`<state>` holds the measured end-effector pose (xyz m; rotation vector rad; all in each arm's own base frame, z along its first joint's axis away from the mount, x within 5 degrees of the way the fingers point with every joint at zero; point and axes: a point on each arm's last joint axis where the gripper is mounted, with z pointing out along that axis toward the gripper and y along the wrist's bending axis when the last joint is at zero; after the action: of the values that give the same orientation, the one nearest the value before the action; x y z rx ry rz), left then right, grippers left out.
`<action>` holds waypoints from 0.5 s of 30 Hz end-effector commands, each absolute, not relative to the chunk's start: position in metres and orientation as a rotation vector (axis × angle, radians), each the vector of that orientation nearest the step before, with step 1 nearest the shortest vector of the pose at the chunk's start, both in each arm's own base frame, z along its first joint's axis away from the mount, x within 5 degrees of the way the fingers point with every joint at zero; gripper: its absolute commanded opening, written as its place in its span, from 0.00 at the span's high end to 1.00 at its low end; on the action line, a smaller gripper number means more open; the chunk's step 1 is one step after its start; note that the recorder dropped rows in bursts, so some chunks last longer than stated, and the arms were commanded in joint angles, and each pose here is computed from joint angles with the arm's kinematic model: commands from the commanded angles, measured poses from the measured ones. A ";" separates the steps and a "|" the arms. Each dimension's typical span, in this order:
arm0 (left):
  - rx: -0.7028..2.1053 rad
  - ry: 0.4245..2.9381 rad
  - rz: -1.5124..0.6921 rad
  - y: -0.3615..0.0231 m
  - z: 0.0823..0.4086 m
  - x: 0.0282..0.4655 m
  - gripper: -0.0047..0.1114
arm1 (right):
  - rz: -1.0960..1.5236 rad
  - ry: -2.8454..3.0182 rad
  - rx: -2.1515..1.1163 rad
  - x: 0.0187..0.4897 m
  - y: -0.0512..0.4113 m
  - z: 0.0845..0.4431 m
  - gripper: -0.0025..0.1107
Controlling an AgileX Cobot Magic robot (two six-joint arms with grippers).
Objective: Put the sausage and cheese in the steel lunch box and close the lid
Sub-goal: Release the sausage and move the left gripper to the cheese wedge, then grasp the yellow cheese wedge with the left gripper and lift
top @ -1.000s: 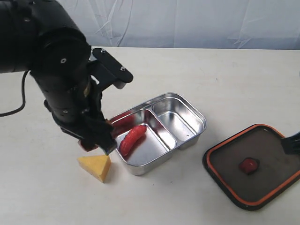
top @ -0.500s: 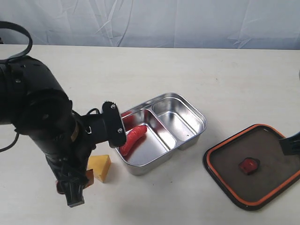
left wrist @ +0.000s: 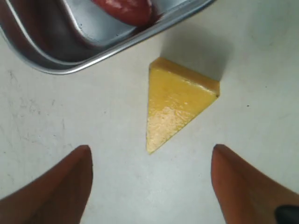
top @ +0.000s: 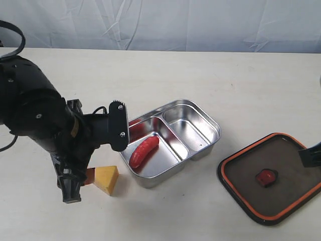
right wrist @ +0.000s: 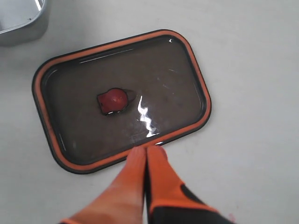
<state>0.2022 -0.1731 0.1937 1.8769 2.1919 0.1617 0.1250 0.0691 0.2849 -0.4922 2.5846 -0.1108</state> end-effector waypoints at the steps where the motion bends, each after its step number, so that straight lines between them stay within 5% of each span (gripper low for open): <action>1: 1.868 2.189 0.026 -0.173 0.195 0.201 0.38 | -0.110 2.582 -0.494 0.124 0.068 0.285 0.99; 15: 2.168 2.023 0.060 -0.174 0.173 0.206 0.38 | -0.070 2.589 -0.487 0.123 0.070 0.284 0.99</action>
<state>0.2034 -0.1764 0.1816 2.1323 2.0151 0.0462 0.1241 0.0710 0.2845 -0.4856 2.5934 -0.0785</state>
